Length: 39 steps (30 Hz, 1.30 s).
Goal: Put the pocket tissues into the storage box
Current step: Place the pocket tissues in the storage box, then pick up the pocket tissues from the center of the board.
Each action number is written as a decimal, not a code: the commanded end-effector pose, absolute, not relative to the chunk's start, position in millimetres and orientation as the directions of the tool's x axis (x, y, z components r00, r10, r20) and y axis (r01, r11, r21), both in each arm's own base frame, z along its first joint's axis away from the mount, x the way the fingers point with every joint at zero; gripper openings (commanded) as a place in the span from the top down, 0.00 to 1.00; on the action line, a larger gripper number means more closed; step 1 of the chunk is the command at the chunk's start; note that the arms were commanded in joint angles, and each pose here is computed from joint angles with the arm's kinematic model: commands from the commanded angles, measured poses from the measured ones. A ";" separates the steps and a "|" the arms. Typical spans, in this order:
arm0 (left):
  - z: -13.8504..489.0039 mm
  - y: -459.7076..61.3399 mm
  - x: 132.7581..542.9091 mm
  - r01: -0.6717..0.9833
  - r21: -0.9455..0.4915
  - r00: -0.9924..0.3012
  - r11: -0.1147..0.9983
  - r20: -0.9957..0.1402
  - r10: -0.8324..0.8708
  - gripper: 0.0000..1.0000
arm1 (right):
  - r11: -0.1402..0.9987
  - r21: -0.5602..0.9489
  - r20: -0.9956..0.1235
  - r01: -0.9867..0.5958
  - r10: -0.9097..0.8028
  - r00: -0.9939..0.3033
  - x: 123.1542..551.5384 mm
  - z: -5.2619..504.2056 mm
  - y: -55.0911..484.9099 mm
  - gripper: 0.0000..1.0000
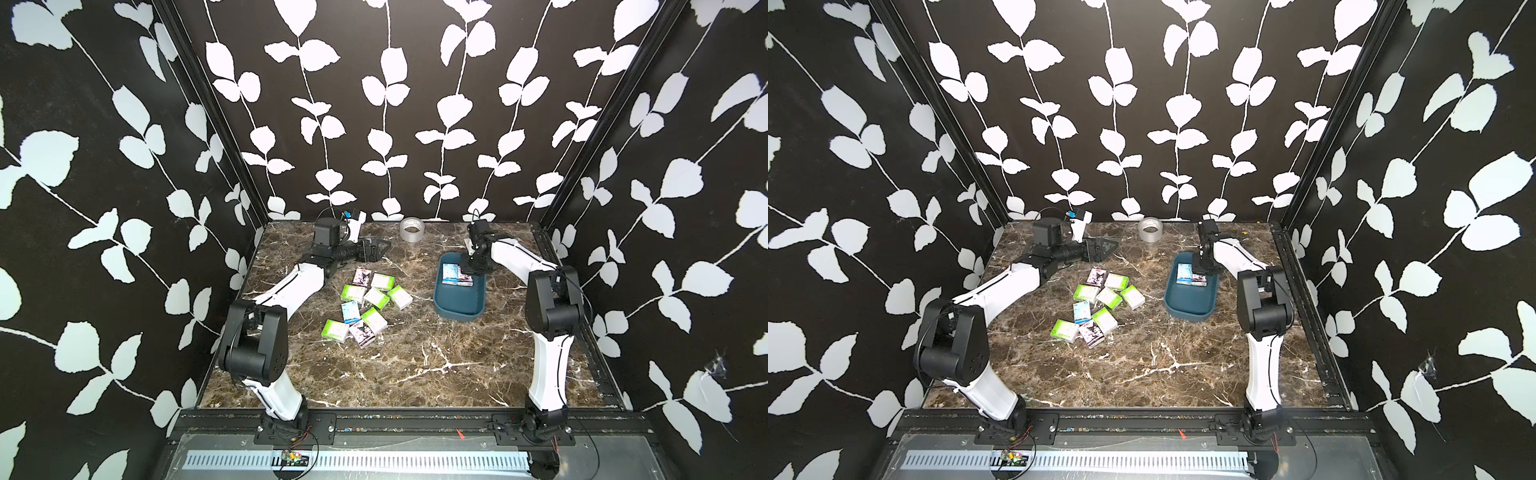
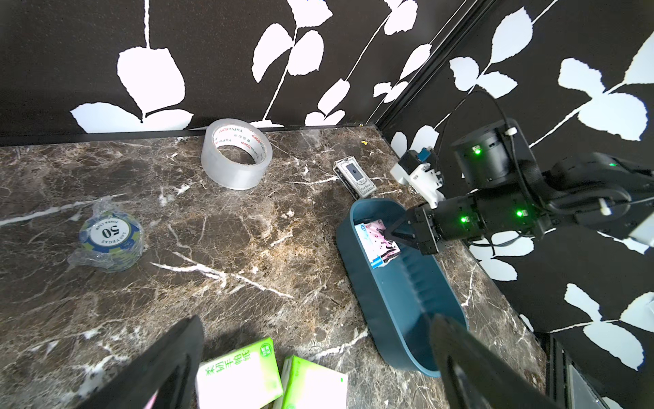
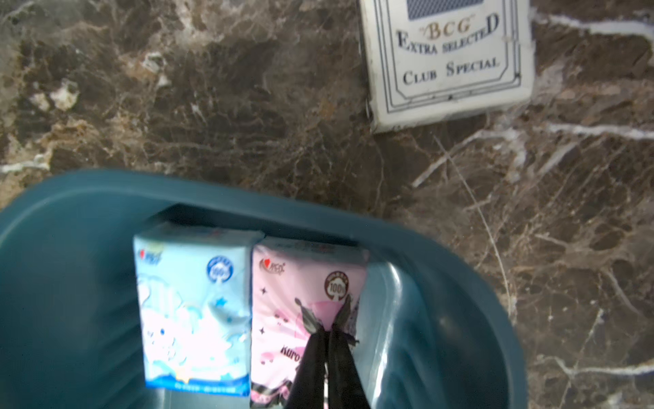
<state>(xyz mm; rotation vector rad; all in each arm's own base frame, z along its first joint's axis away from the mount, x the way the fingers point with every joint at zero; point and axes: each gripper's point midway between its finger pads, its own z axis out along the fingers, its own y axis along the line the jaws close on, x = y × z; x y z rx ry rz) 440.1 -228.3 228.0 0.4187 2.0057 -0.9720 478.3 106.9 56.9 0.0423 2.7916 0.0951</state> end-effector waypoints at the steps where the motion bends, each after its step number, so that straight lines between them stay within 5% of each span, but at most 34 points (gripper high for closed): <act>1: 261.7 -229.2 440.6 0.644 -0.438 -0.517 0.627 -0.853 -0.065 0.01 | 0.996 0.086 -0.364 0.026 0.056 -0.930 492.6 58.3 108.9 0.90; 16: 255.5 -229.0 440.2 0.640 -0.439 -0.524 0.630 -0.850 -0.060 0.01 | 0.984 0.176 -0.381 0.027 0.093 -0.920 486.5 83.1 120.8 0.59; 26: 254.6 -228.3 439.8 0.636 -0.439 -0.526 0.635 -0.848 -0.060 0.01 | 0.966 0.259 -0.443 0.008 0.126 -0.888 475.7 131.1 135.1 0.50; 39: 248.0 -212.7 448.4 0.558 -0.405 -0.534 0.724 -0.843 -0.060 0.01 | 0.870 0.127 -0.625 -0.477 -0.303 -0.720 414.2 159.8 275.9 0.30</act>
